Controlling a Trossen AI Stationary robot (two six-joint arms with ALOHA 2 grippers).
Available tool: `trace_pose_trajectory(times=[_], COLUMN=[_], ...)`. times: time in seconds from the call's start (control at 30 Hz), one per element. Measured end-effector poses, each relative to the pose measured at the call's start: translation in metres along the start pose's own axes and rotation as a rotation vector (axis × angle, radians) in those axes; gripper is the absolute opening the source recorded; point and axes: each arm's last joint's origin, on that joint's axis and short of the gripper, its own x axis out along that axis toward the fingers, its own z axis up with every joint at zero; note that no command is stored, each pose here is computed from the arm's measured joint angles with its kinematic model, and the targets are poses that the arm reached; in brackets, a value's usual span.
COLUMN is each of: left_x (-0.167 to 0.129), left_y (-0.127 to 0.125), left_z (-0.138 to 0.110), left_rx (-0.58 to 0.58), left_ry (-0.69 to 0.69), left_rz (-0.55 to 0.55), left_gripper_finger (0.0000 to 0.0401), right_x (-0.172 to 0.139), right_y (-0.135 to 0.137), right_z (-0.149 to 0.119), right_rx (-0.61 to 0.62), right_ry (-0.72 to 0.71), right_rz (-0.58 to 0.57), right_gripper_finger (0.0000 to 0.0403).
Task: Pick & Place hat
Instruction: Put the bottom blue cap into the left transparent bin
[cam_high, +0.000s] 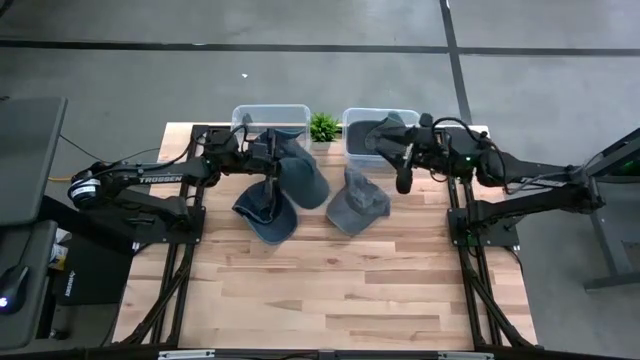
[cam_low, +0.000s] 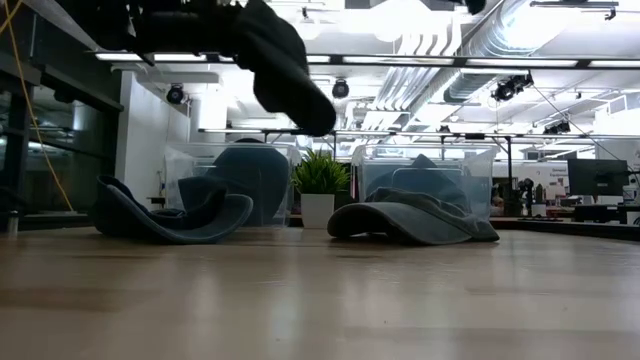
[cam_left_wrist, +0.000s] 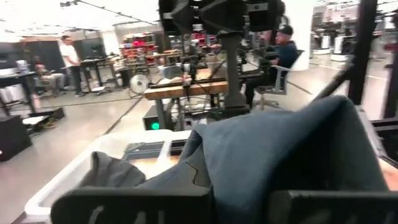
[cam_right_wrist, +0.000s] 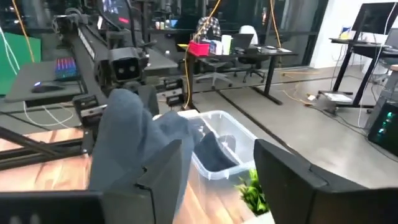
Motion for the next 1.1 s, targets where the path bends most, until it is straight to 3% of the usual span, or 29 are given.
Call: trace_pose_trajectory(times=[0.4, 0.67, 0.83, 1.1], left_x=[-0.012, -0.025, -0.036, -0.057], left_y=[0.006, 0.011, 0.03, 0.061], left_z=[0.016, 0.025, 0.022, 0.026], left_rx=[-0.042, -0.275, -0.45, -0.661], left_ry=[-0.043, -0.099, -0.125, -0.248], left_rz=[0.293, 0.462, 0.518, 0.478], left_gripper_finger=[0.0, 0.0, 0.0, 0.0], right_x=[-0.02, -0.021, -0.022, -0.023], right_y=[-0.005, -0.005, -0.005, -0.003], right_z=[-0.014, -0.019, -0.022, -0.027], right_rx=[0.052, 0.065, 0.068, 0.084], right_ry=[0.17, 0.227, 0.26, 0.316], right_rz=[-0.004, -0.009, 0.011, 0.066], right_gripper_finger=[0.02, 0.02, 0.02, 0.02])
